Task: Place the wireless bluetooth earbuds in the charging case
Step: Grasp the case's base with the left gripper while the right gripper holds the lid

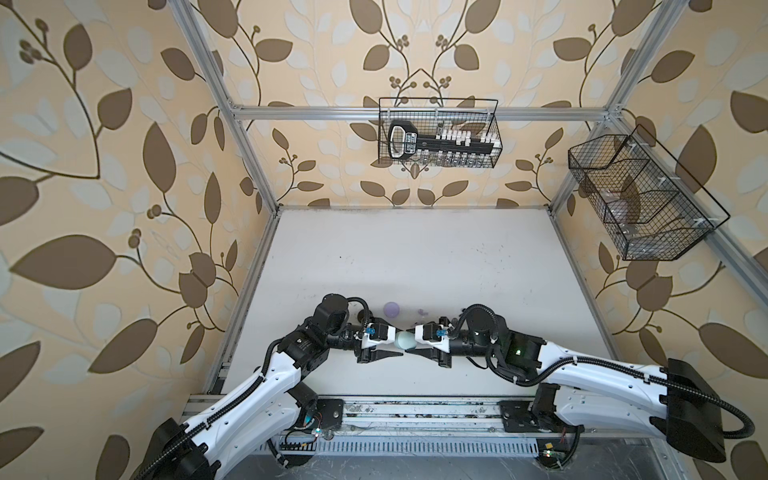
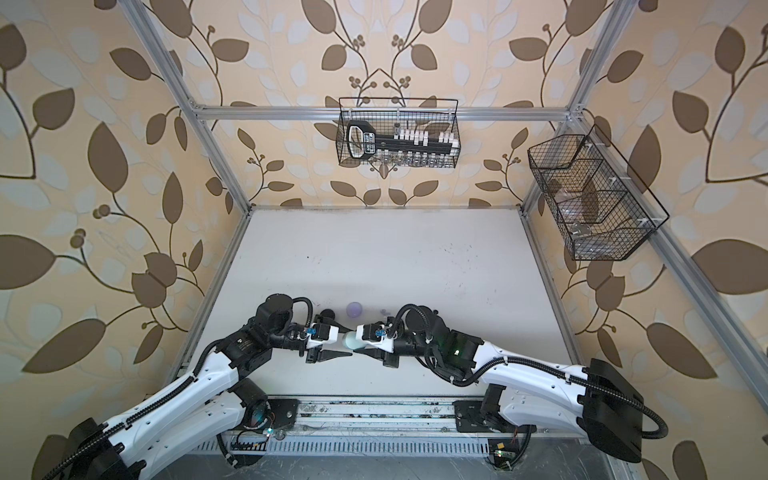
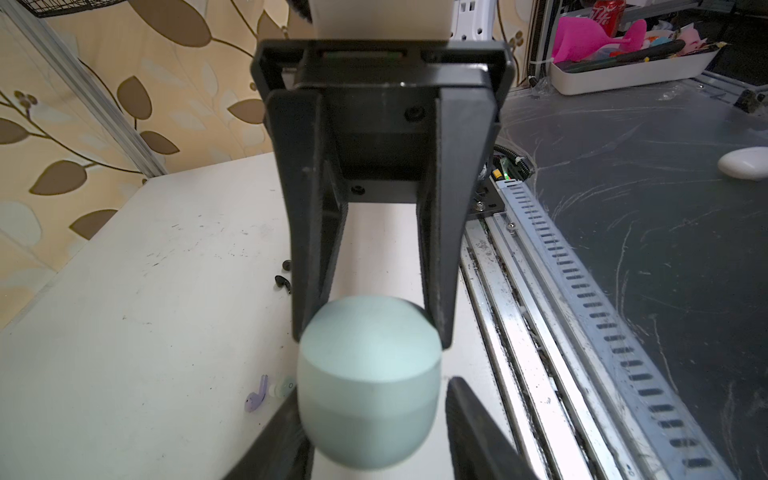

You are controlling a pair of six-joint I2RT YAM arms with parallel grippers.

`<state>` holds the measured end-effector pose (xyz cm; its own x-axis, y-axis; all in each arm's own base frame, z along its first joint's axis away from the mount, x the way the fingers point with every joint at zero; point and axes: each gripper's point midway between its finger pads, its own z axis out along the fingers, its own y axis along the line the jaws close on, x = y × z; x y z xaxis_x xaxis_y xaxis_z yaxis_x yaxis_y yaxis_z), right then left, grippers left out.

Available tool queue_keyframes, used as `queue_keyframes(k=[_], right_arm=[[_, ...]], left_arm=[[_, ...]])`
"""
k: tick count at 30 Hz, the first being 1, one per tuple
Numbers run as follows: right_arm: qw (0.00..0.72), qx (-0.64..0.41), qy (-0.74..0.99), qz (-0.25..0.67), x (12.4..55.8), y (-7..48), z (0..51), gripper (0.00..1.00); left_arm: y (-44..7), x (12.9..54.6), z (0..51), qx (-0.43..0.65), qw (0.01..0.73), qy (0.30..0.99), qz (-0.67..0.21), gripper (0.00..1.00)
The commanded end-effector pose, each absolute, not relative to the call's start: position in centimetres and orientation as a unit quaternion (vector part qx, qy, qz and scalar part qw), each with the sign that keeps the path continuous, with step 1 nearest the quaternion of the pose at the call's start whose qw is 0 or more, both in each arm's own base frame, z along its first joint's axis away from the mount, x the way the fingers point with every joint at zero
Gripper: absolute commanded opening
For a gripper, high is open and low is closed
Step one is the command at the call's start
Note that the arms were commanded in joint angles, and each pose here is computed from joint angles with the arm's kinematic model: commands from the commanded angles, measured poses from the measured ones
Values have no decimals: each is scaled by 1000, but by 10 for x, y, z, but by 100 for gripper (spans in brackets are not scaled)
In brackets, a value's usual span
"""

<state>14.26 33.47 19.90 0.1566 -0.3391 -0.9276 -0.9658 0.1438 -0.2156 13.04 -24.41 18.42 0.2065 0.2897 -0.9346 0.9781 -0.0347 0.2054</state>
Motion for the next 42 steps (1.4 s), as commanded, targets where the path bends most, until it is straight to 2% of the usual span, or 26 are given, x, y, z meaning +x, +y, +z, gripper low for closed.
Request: queue_keyframes(k=[1, 24, 30, 35, 38, 42], right_arm=[[507, -577, 556, 318, 142, 339, 210, 0], [501, -577, 560, 321, 145, 346, 206, 0], [502, -576, 560, 321, 145, 346, 207, 0], [504, -572, 562, 321, 146, 346, 208, 0], [506, -567, 567, 318, 148, 345, 208, 8], [515, -556, 574, 311, 152, 342, 209, 27]], left_arm=[[-249, 122, 208, 632, 491, 467, -376, 51], [-252, 125, 204, 635, 485, 466, -379, 46], [-252, 124, 204, 639, 484, 463, -378, 36], [-251, 122, 204, 642, 481, 460, -380, 22], [-251, 121, 206, 644, 483, 454, -381, 14], [-251, 121, 208, 640, 492, 453, -378, 6]])
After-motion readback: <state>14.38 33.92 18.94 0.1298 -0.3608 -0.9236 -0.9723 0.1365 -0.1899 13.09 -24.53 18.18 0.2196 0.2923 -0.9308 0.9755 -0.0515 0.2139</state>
